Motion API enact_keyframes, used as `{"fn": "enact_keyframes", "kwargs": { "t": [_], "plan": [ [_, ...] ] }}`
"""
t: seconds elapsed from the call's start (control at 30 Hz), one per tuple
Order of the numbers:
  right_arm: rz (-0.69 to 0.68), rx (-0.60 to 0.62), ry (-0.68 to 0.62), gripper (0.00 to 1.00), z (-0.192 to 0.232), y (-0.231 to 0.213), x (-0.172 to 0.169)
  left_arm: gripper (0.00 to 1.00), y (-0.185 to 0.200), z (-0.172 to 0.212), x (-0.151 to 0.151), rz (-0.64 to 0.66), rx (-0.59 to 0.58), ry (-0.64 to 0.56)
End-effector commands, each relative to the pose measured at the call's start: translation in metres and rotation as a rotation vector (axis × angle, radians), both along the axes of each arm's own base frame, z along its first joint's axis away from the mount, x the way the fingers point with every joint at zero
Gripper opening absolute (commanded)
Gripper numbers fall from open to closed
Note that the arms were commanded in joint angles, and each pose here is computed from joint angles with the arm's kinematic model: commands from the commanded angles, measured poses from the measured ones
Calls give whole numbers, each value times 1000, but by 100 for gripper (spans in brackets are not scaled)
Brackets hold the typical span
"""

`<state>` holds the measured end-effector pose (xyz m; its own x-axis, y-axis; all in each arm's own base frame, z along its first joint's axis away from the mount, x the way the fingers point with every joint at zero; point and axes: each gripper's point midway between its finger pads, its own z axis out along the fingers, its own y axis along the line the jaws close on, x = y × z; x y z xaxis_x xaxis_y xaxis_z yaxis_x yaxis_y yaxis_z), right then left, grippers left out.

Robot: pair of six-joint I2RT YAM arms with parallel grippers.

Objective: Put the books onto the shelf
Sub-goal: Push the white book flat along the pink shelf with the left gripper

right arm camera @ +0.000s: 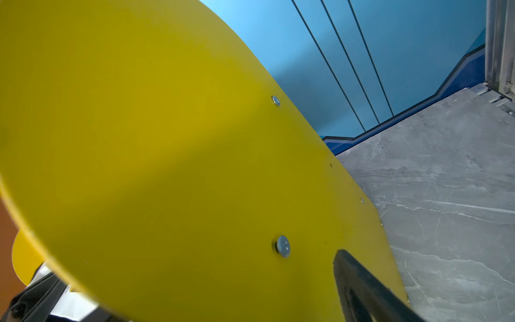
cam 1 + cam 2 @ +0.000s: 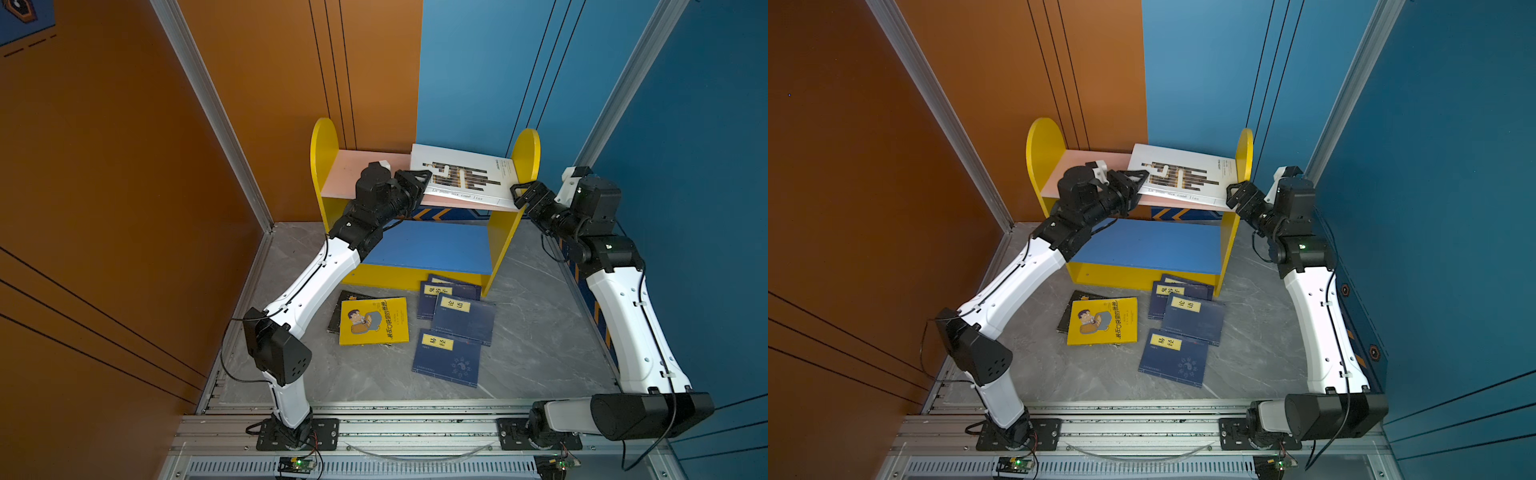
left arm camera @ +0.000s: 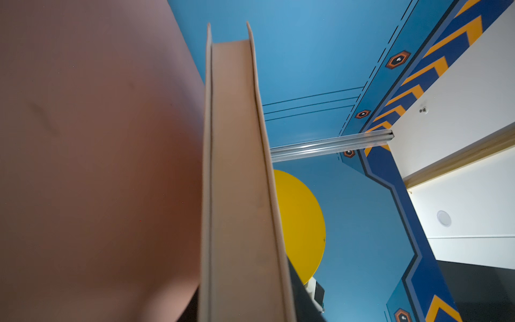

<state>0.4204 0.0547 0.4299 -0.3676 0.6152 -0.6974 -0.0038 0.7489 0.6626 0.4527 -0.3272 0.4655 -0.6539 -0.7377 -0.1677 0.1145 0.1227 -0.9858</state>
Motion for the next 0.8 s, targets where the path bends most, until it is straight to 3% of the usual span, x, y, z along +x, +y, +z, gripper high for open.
{"fn": "enact_keyframes", "kwargs": {
  "t": [0.0,0.2,0.43,0.63,0.77],
  "plan": [
    [-14,-90,-5,91,1,-1,1,40,-11,0,-16,-28,21,-20],
    [-96,-199,89,84,-26,-17,-2,67,7,-2,-22,33,81,-25],
    [-141,-239,120,81,-36,-28,-9,100,57,-9,-30,141,199,9],
    [-147,-245,114,81,-32,-29,-15,98,113,-14,-49,250,371,10],
    [-124,-236,97,82,-26,-25,-17,98,115,12,-58,212,459,-120]
  ]
}}
